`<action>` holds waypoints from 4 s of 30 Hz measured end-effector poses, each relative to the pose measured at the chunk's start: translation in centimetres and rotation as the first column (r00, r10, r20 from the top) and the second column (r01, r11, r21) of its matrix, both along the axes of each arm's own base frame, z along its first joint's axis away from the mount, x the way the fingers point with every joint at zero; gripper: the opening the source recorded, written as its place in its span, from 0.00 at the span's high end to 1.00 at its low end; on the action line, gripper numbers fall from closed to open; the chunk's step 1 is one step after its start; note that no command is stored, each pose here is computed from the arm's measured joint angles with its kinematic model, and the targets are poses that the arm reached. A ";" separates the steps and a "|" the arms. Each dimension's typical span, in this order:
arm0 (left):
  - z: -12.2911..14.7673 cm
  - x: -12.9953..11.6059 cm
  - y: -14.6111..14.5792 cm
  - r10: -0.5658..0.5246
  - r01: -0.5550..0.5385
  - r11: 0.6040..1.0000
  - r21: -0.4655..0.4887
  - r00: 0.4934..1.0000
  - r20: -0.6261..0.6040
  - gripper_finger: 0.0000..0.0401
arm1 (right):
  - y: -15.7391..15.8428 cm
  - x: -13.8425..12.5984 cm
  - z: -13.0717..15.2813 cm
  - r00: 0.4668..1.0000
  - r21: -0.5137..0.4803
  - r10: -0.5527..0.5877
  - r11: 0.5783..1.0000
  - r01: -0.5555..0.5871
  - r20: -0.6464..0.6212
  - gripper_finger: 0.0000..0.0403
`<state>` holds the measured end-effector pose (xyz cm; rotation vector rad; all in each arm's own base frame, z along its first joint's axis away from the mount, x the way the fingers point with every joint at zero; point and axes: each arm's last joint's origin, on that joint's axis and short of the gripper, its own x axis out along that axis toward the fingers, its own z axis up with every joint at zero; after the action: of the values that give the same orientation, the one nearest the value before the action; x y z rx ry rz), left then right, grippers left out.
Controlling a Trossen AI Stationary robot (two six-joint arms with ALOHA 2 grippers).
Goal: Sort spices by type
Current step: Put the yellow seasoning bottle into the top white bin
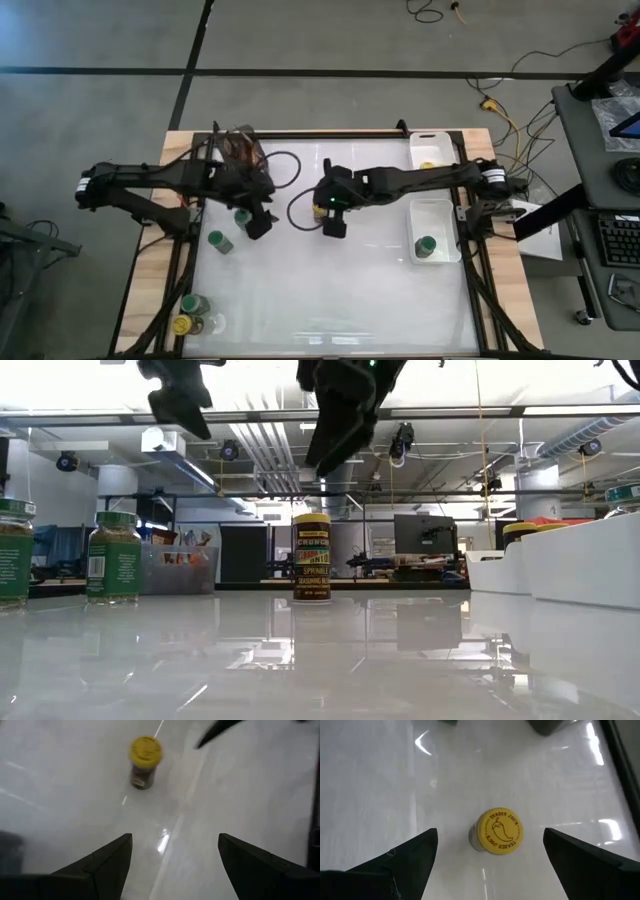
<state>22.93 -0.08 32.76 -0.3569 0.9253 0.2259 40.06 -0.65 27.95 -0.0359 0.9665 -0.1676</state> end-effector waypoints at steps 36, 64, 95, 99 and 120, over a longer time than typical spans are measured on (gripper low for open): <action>-3.7 1.5 -2.8 -0.075 0.073 0.996 -0.059 0.997 -0.029 0.30 | -4.1 2.6 -6.2 0.995 0.084 0.023 0.996 -0.015 -0.095 0.24; -3.5 1.7 -2.8 -0.090 0.090 0.995 -0.047 0.996 0.003 0.30 | -4.5 -6.9 5.5 0.966 -0.044 0.148 0.986 -0.161 -0.214 0.45; -2.5 2.8 -1.2 0.014 -0.007 0.999 -0.048 0.988 0.152 0.30 | -17.1 -25.4 -1.0 0.921 -0.137 -0.201 0.977 0.164 -0.332 0.45; -2.4 2.8 -1.2 0.019 -0.013 0.999 -0.043 0.987 0.159 0.30 | -17.5 -25.8 -1.8 0.928 -0.115 -0.180 0.982 0.150 -0.325 0.45; -1.9 3.3 -1.1 0.046 -0.043 0.999 -0.019 0.972 0.229 0.30 | -20.1 -26.5 -4.3 0.936 -0.014 -0.107 0.994 0.108 -0.336 0.44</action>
<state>26.26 -1.15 30.81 -0.4081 0.6919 0.2140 13.60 -20.71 23.68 -0.0072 1.3122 -0.2661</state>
